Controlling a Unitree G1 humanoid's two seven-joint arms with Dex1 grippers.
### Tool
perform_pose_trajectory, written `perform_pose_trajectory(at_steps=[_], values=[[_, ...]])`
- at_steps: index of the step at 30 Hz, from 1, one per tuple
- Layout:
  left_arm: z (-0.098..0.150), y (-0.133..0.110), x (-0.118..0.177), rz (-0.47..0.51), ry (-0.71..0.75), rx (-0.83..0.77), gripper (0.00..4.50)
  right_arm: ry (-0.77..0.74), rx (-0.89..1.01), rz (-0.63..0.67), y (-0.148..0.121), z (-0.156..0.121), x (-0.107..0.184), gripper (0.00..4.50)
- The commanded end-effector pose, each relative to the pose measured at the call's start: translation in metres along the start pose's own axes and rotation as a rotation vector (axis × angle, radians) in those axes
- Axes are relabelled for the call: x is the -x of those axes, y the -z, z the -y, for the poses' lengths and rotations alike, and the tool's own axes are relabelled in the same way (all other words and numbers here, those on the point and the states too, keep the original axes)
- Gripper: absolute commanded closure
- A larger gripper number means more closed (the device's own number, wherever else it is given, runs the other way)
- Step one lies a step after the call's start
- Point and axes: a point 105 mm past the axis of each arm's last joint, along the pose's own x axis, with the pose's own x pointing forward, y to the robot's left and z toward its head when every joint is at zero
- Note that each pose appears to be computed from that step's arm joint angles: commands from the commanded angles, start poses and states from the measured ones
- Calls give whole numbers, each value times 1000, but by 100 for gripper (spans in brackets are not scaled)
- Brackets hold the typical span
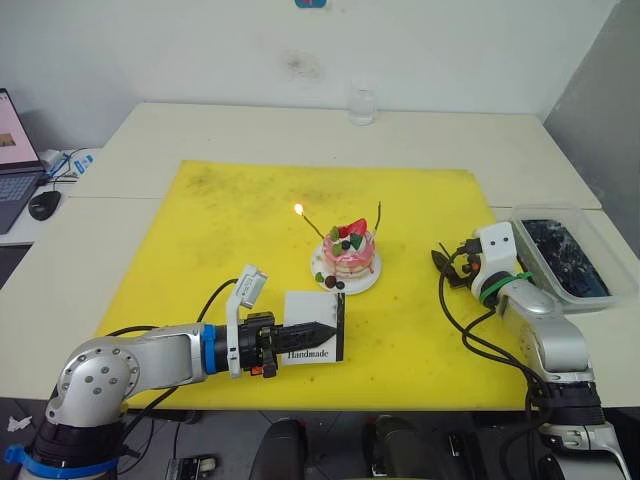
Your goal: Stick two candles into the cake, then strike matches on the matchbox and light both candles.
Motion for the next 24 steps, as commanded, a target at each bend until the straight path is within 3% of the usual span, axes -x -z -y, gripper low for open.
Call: perform_pose_trajectory(at_steps=[1,8,9,17,21,24], values=[[8,-4,-2,8,25,-33,450,14,15,22,-10,1,-1,164],[8,-5,-4,23,18,-42,450,-39,39,8,-8,-11,-1,426],[8,-4,-4,23,17,-42,450,-42,41,11,-9,-11,0,447],[8,-2,-3,18,15,-40,450,-94,47,70,-38,-19,13,447],[8,-2,-6,7,26,-38,450,-143,52,89,-58,-30,35,447],[7,-4,-6,4,29,-39,450,-171,41,65,-57,-40,59,447]])
